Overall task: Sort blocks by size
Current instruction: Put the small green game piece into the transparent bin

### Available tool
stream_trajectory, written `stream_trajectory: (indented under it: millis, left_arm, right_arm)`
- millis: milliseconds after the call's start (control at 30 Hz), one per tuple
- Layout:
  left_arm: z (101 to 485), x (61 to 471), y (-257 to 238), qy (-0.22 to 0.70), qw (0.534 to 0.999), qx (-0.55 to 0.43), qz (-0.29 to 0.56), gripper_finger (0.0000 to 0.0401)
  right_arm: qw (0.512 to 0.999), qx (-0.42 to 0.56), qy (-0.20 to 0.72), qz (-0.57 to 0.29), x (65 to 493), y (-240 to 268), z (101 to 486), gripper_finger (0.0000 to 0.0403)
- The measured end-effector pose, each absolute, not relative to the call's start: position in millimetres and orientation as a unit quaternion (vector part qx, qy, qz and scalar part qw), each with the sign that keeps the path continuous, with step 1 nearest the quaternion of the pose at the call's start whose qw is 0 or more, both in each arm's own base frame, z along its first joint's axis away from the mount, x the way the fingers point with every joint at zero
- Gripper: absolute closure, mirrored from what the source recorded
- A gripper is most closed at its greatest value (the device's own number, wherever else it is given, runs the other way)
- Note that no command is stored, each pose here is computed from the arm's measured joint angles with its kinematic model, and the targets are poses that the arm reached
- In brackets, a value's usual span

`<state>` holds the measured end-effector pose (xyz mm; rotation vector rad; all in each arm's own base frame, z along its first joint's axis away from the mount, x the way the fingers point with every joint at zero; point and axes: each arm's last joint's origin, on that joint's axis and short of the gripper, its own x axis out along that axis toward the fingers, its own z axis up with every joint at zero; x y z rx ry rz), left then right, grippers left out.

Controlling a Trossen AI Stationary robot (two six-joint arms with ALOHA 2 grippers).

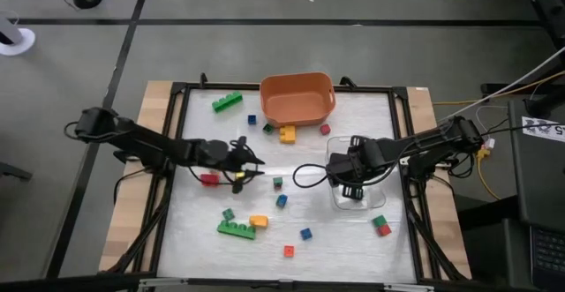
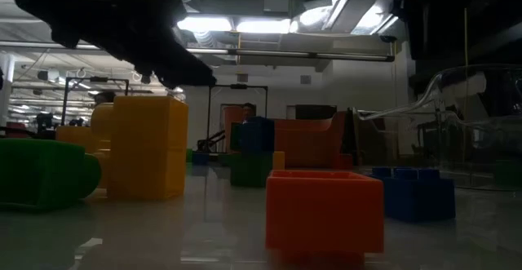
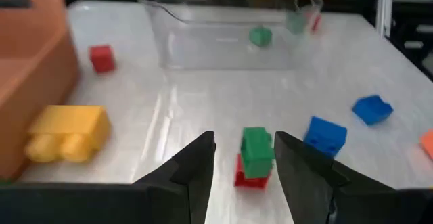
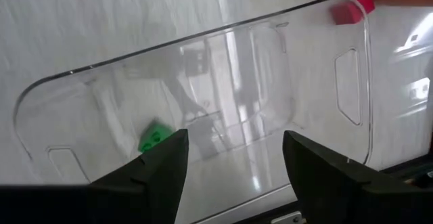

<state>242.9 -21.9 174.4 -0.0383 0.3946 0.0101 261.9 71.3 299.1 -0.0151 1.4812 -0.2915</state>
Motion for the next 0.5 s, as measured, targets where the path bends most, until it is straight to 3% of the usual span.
stream_trajectory:
  millis: [500]
  left_arm:
    - [159,279,-36,0.24,0.97,-0.022,-0.029,0.0254]
  right_arm:
    - [0.74,-0.003,0.66,-0.131,265,72,298,0.0164]
